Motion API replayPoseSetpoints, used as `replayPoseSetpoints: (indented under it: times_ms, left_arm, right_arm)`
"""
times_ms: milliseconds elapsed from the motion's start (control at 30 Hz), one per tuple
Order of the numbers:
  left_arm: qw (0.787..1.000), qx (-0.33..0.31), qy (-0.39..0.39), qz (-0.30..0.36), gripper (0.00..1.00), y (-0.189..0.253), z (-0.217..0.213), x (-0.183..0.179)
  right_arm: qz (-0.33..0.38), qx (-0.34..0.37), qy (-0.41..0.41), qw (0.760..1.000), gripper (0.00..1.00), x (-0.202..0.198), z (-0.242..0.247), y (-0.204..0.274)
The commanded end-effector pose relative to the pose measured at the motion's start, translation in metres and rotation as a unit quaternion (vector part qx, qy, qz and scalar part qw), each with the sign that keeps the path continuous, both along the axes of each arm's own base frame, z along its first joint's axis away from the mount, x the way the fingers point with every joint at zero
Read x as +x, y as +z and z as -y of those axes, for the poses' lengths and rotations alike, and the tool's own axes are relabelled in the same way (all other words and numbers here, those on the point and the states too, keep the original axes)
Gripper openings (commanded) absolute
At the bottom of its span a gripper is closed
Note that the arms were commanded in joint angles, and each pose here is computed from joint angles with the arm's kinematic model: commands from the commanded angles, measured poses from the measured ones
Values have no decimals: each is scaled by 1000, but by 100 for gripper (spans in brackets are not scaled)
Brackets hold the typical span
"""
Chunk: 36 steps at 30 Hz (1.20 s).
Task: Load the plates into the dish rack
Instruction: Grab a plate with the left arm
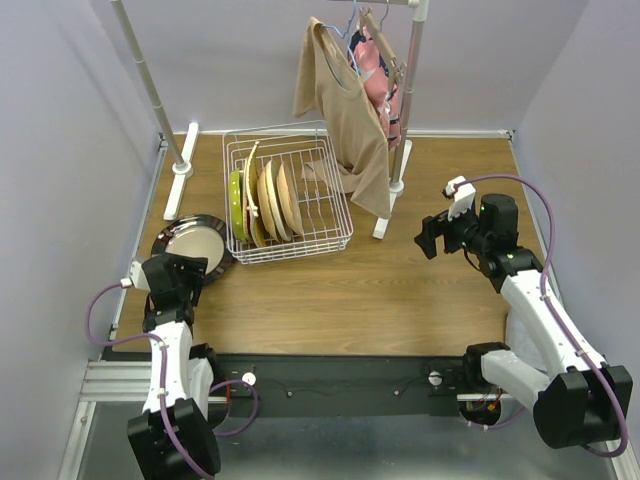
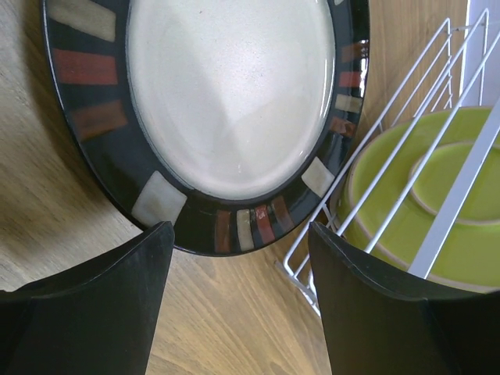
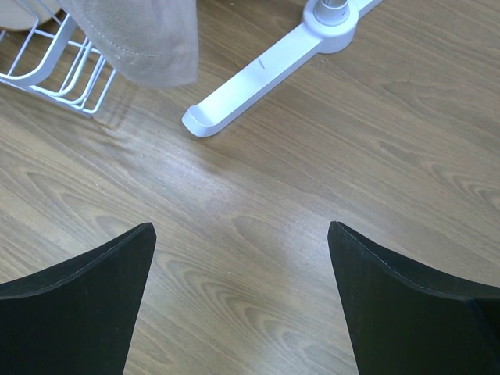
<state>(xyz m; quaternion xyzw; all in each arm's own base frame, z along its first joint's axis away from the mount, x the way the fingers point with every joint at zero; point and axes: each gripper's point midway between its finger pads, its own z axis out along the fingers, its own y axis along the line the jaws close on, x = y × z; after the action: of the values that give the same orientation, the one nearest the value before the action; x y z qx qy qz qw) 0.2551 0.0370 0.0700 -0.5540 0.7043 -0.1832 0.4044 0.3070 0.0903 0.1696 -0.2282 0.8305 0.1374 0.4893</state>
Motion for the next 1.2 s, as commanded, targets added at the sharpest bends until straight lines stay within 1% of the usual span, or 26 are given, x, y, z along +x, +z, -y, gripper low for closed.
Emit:
replayPoseSetpoints:
  times_ms: [0,200,467,900,1167]
  left_arm:
    - [999,-3,34,-30,78,-8,-9,-9]
    - [998,-21,38,-34,77,-16,-4,-12]
    - [998,-21,44,-41,76,-17,-6,-15]
    - [997,12,65,-30,75,14,-19,-13]
    - [998,-9,56,-35,75,2,-11,-16]
  right_arm:
    - [0,-6,5,1000,100,0,1,-5]
    - [-1,-7,4,1000,100,1,2,-5]
    - [-3,-7,4,1000,100,0,1,-7]
    - [-2,-7,4,1000,100,1,1,-6]
    - [-2,-7,4,1000,100,1,2,-6]
